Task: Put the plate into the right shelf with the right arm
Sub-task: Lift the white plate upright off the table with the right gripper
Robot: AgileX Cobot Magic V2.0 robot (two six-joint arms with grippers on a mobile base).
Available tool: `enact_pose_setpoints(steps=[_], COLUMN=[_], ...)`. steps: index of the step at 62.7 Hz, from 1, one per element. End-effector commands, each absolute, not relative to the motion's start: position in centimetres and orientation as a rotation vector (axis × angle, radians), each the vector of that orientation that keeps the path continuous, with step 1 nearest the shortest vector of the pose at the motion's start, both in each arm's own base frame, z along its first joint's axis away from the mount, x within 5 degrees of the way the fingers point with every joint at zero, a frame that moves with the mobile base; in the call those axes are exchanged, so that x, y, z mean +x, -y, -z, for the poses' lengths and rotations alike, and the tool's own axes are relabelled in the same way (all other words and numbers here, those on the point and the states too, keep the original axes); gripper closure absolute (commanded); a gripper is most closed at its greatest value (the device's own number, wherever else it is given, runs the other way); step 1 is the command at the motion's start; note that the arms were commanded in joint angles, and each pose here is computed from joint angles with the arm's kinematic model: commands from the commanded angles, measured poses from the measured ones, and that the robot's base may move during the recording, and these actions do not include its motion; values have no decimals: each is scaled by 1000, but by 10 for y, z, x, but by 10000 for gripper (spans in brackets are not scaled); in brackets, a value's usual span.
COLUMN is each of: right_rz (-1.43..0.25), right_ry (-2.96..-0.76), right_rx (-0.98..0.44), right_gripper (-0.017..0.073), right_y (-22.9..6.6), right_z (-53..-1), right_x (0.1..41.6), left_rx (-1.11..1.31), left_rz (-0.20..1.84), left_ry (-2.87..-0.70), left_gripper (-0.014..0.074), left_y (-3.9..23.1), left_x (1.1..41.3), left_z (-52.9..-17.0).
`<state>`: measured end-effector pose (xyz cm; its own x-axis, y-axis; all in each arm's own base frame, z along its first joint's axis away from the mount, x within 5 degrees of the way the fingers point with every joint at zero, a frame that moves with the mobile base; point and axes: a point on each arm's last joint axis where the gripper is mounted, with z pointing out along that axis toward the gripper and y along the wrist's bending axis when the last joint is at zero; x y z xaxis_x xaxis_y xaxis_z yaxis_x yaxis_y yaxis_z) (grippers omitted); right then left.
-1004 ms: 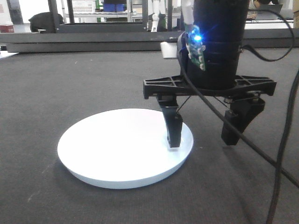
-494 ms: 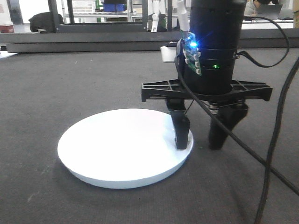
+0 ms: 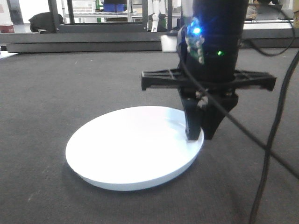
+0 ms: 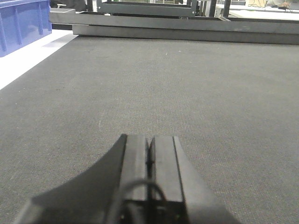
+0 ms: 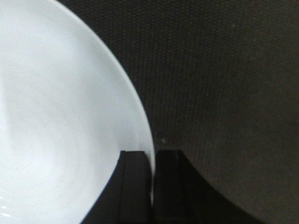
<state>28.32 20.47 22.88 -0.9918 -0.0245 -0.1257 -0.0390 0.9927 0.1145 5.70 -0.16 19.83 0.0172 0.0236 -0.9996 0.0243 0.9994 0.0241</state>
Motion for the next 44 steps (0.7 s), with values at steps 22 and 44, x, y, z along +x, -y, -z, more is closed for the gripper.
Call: enact_pose_setpoints(steps=[22, 44], right_rz=[-380, -309], right_ry=[-2518, -2094], right_rx=[-89, -112], right_gripper=[503, 503], right_y=[-147, -57], right_z=[-299, -317], right_x=[237, 187], left_rx=[16, 16], left_rz=[5, 5], left_ry=[-1465, -1465], left_gripper=[722, 722], left_y=[1, 1], left_x=[56, 56], left_z=[-203, -203])
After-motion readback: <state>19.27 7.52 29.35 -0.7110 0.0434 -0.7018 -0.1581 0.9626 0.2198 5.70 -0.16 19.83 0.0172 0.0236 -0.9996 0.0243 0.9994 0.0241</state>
